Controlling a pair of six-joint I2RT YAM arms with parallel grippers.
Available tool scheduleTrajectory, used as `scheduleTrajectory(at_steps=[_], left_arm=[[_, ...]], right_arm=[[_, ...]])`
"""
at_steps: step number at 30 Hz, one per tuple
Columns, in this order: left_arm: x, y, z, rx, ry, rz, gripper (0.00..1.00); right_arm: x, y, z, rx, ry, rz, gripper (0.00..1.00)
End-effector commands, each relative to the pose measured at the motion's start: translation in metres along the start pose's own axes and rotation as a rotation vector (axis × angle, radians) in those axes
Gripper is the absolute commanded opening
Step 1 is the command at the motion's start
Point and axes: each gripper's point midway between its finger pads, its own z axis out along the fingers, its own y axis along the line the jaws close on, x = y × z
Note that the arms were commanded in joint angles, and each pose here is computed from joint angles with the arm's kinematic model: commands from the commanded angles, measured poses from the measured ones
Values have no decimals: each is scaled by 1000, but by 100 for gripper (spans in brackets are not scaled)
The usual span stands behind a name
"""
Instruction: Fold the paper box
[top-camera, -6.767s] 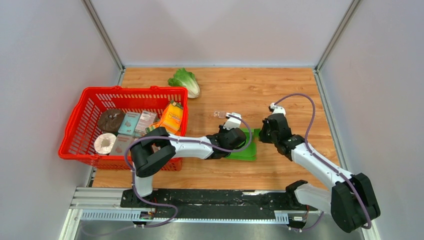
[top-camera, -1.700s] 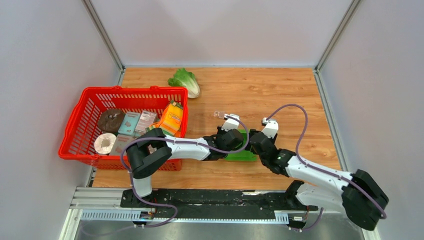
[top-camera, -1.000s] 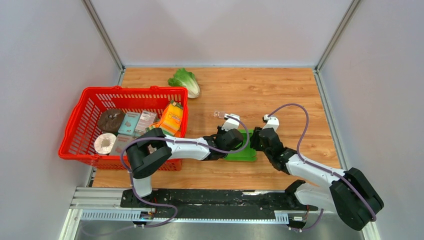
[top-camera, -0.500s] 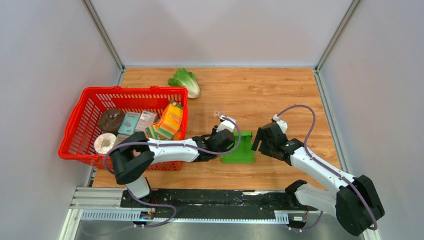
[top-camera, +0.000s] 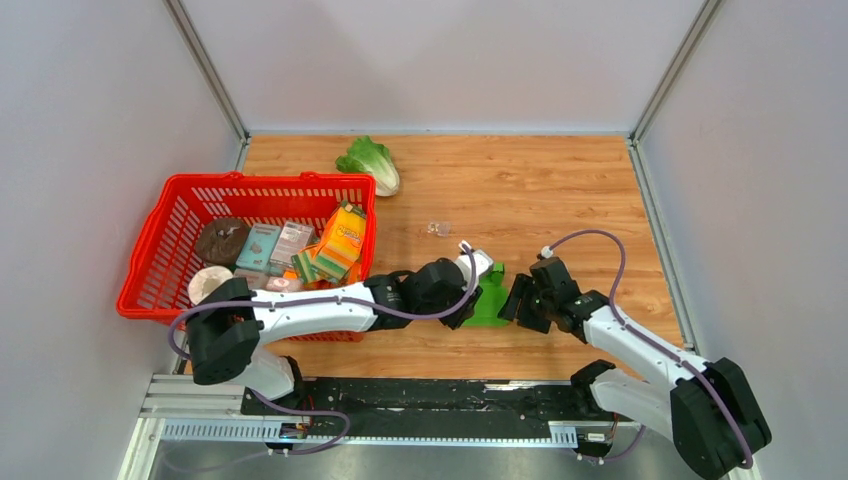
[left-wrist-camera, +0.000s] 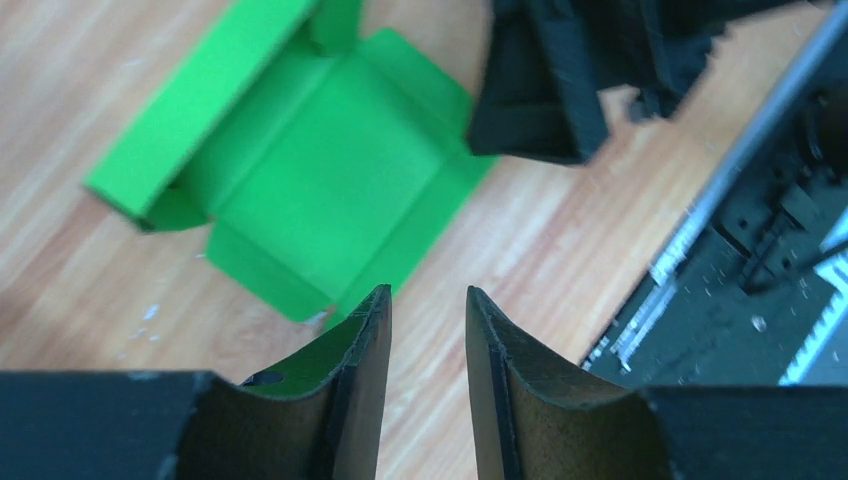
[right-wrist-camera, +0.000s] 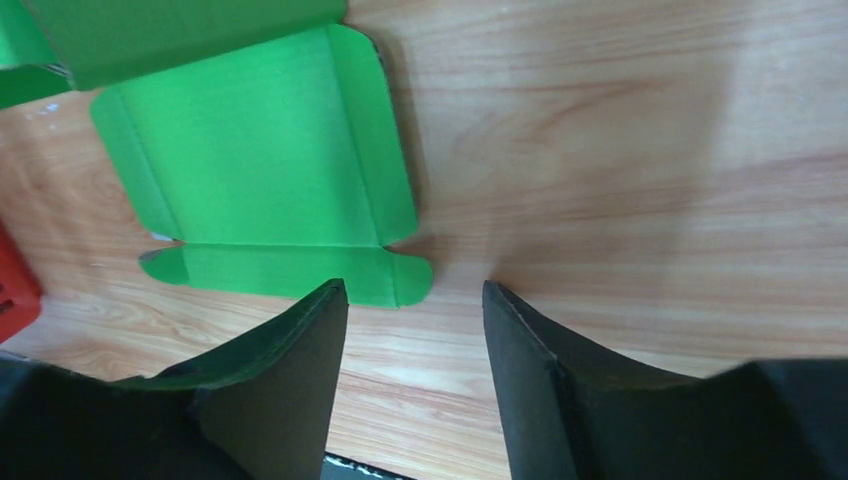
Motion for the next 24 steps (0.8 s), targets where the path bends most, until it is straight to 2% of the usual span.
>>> scheduleTrajectory(at_steps=[1, 4, 6, 10, 12, 16, 19, 24], left_arm=[[7, -44, 1, 131, 14, 169, 41], [20, -55, 6, 105, 29, 285, 43], [23, -58, 9, 99, 26, 294, 43], [22, -58, 11, 82, 7, 276, 43], [22, -54, 14, 55, 14, 296, 45], [25, -42, 20, 1, 41, 369, 50], [22, -40, 26, -7, 47, 438, 57], [19, -36, 38, -29, 83, 562, 58]], right_arm=[[-2, 12, 9, -81, -17, 16, 54], [-1, 7, 15, -69, -11, 37, 45], [2, 11, 17, -90, 7, 54, 41], [3, 9, 17, -90, 13, 86, 25], [0, 7, 18, -86, -3, 103, 21], [-7, 10, 16, -103, -11, 113, 0], [-7, 14, 11, -129, 12, 112, 0], [-5, 26, -3, -187, 54, 159, 0]])
